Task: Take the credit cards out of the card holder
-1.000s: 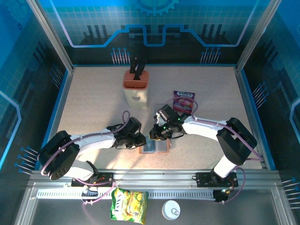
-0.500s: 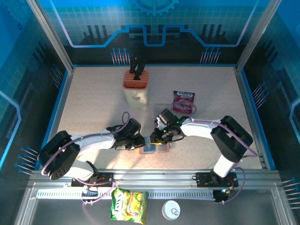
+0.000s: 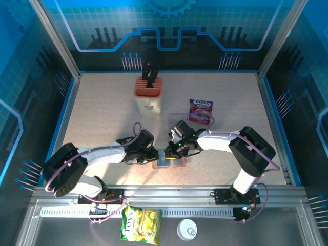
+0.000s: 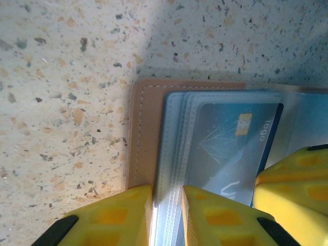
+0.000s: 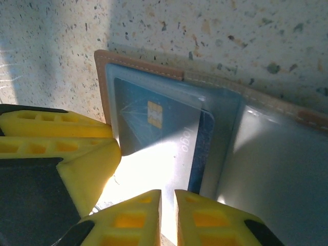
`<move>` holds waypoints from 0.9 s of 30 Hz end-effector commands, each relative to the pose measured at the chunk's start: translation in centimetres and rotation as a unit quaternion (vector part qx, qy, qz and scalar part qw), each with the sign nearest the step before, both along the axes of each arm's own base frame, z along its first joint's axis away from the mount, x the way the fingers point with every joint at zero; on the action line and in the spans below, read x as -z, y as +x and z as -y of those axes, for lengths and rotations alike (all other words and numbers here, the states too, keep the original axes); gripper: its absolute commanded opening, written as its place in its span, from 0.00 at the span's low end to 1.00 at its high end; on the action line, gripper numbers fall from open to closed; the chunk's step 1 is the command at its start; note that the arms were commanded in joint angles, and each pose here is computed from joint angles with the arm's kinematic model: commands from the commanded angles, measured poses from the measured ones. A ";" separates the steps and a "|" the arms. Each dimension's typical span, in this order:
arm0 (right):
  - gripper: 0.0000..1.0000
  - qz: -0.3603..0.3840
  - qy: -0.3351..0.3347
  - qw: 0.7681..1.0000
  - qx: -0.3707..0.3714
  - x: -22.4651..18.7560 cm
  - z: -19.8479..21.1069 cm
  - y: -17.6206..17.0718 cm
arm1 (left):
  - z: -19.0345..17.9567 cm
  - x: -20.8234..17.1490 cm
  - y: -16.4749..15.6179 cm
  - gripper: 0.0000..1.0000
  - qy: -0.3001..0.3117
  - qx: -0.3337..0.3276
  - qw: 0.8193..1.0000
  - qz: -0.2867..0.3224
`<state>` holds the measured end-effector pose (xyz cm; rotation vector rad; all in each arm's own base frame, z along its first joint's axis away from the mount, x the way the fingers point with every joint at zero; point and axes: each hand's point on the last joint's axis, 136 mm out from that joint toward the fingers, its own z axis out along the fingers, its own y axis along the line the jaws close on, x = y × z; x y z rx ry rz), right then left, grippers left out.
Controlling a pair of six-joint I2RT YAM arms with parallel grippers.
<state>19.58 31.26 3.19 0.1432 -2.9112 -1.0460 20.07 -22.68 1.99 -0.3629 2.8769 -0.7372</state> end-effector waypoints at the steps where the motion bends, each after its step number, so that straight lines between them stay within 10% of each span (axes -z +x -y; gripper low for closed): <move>1: 0.17 -0.014 -0.004 1.000 -0.007 0.7 -0.2 -0.8 | -1.2 1.1 -0.8 0.22 0.020 -0.009 1.000 -0.018; 27: 0.24 0.006 -0.062 0.998 -0.013 0.7 1.7 -0.5 | -1.3 1.1 -0.9 0.22 0.023 -0.009 1.000 -0.018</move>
